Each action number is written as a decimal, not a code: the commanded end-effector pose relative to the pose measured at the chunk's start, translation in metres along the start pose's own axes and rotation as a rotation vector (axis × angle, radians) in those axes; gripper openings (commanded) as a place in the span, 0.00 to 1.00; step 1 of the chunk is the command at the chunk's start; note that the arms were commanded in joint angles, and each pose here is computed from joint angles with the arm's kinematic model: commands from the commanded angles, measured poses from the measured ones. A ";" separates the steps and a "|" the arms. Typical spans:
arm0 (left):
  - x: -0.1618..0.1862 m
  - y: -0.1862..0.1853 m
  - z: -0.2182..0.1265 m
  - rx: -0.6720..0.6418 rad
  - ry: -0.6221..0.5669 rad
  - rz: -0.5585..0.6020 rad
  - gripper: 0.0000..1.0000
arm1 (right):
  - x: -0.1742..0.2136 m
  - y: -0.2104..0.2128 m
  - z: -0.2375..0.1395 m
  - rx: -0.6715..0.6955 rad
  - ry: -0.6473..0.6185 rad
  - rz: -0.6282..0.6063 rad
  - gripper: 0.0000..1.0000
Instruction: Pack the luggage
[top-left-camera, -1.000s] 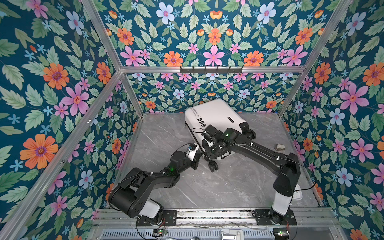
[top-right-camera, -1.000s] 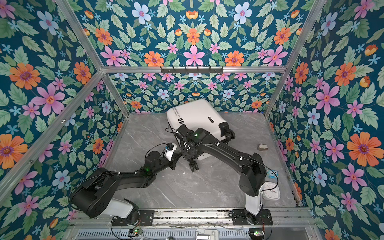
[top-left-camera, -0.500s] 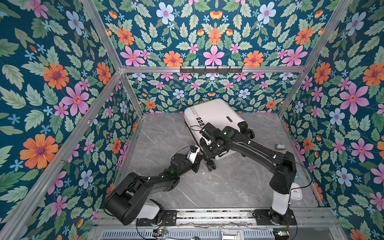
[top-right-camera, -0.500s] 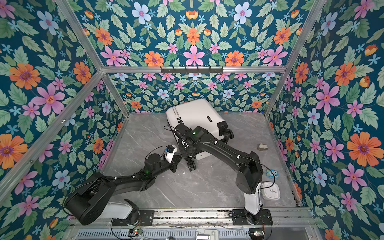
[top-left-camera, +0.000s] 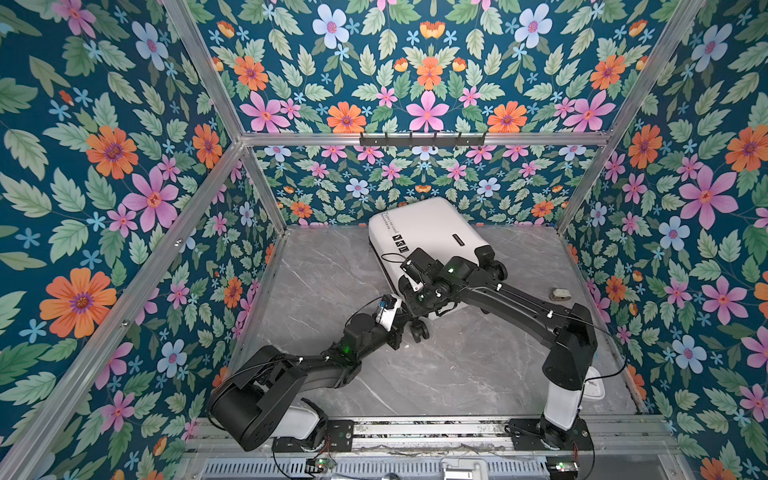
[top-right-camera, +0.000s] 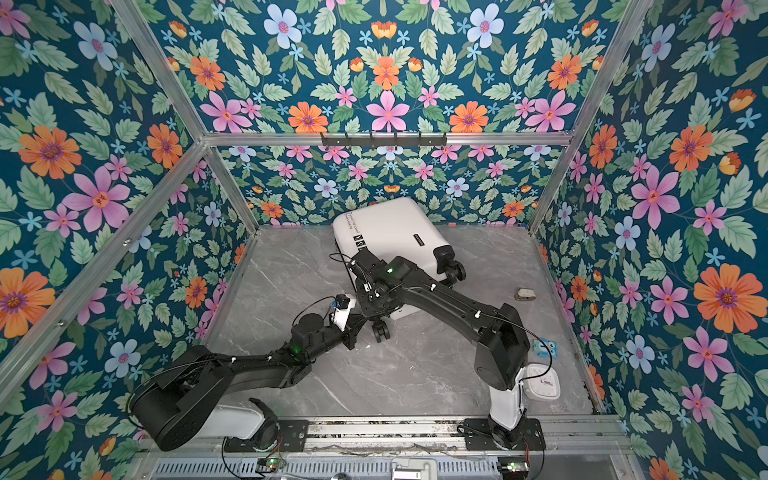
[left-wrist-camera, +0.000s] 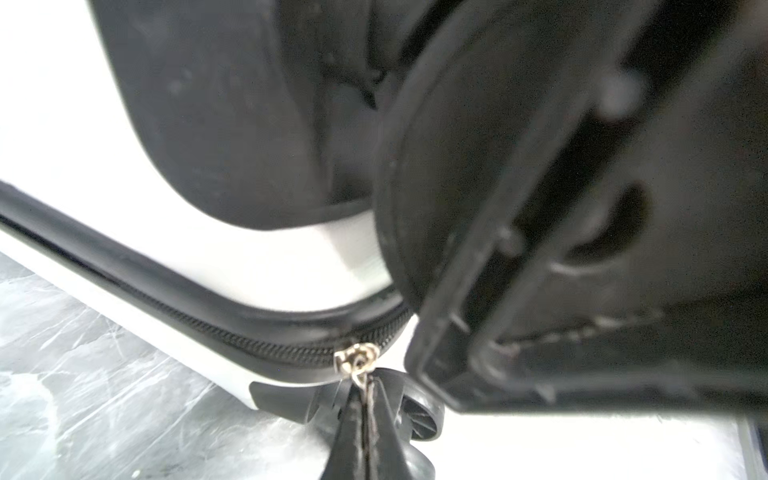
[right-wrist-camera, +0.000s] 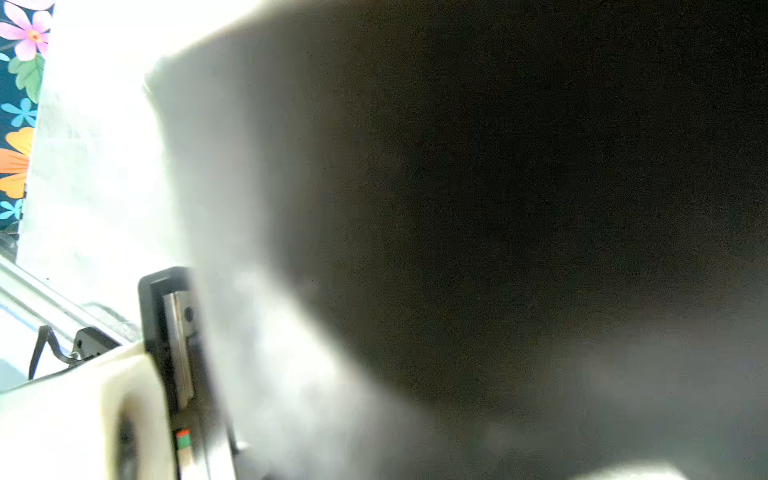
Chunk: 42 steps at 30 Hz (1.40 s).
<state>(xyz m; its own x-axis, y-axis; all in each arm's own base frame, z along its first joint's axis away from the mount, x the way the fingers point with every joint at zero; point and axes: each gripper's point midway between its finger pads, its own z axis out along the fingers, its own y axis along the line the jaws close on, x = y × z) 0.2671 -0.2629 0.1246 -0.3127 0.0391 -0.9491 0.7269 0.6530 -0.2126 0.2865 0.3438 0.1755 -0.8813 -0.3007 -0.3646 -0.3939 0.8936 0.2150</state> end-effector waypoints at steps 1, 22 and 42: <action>-0.013 -0.001 -0.001 0.003 -0.065 0.007 0.00 | -0.005 -0.002 -0.012 -0.008 -0.051 0.022 0.62; -0.009 0.003 -0.001 -0.013 -0.068 -0.017 0.00 | 0.050 -0.199 -0.114 0.217 -0.202 0.351 0.96; -0.013 -0.001 0.002 0.003 -0.060 -0.014 0.00 | 0.001 -0.268 -0.074 0.217 -0.139 0.342 0.89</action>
<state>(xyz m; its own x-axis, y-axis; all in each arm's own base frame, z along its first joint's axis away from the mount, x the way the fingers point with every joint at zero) 0.2696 -0.2620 0.1220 -0.3296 0.0139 -0.9440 0.7095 0.6633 -0.2379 0.3647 0.0841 0.1863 -0.9001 0.1127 -0.4208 0.0233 0.9770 0.2118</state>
